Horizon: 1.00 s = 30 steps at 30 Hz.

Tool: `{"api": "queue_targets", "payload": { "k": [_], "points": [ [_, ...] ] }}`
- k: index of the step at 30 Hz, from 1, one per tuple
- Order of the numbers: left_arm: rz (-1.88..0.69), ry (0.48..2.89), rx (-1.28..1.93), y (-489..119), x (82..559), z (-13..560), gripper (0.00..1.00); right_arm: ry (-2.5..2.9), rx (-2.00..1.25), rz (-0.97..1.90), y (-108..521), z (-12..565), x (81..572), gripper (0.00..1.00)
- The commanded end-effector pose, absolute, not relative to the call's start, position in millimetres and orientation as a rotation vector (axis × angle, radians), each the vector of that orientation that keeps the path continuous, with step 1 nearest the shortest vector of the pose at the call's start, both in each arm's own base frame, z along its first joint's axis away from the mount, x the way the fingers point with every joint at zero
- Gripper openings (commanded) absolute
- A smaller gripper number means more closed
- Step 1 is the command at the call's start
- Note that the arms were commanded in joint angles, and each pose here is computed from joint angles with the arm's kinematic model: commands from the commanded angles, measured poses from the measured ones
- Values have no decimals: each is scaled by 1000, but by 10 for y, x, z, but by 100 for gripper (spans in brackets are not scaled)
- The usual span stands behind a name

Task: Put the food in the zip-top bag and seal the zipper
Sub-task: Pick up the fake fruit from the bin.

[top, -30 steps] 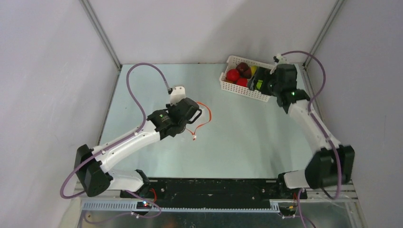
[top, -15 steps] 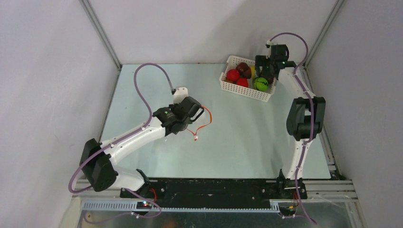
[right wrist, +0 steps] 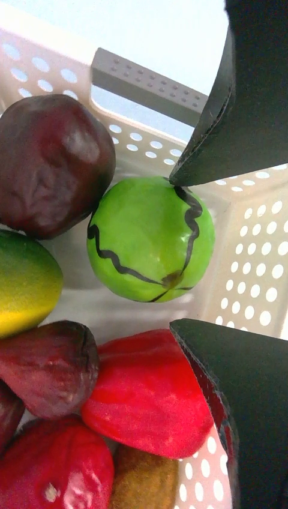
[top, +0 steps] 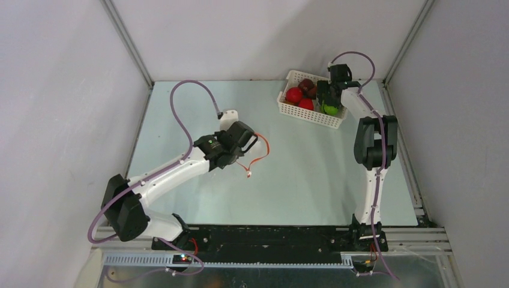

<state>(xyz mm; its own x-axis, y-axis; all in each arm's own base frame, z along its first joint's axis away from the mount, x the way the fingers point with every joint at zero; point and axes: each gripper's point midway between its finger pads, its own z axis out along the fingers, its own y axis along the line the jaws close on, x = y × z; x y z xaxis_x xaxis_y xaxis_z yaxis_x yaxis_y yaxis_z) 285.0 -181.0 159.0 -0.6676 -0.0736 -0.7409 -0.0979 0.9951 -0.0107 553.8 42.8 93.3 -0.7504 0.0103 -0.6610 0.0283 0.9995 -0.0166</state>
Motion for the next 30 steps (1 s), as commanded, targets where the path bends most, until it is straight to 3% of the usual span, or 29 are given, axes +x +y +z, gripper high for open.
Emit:
{"api": "queue_targets", "payload": {
  "k": [1,19,25,30],
  "points": [
    [-12,2265,-130,-1895,2955,1730,0,2336,205,-80,299,1044,5699,85],
    [-29,2266,-126,-1945,2978,1722,0,2453,346,-32,347,703,5639,83],
    [-30,2262,-131,-1937,2980,1741,0,2480,384,-60,295,641,5587,69],
    [-38,2256,-133,-1942,2981,1763,0,2465,431,-64,231,679,5594,45]
  ]
}}
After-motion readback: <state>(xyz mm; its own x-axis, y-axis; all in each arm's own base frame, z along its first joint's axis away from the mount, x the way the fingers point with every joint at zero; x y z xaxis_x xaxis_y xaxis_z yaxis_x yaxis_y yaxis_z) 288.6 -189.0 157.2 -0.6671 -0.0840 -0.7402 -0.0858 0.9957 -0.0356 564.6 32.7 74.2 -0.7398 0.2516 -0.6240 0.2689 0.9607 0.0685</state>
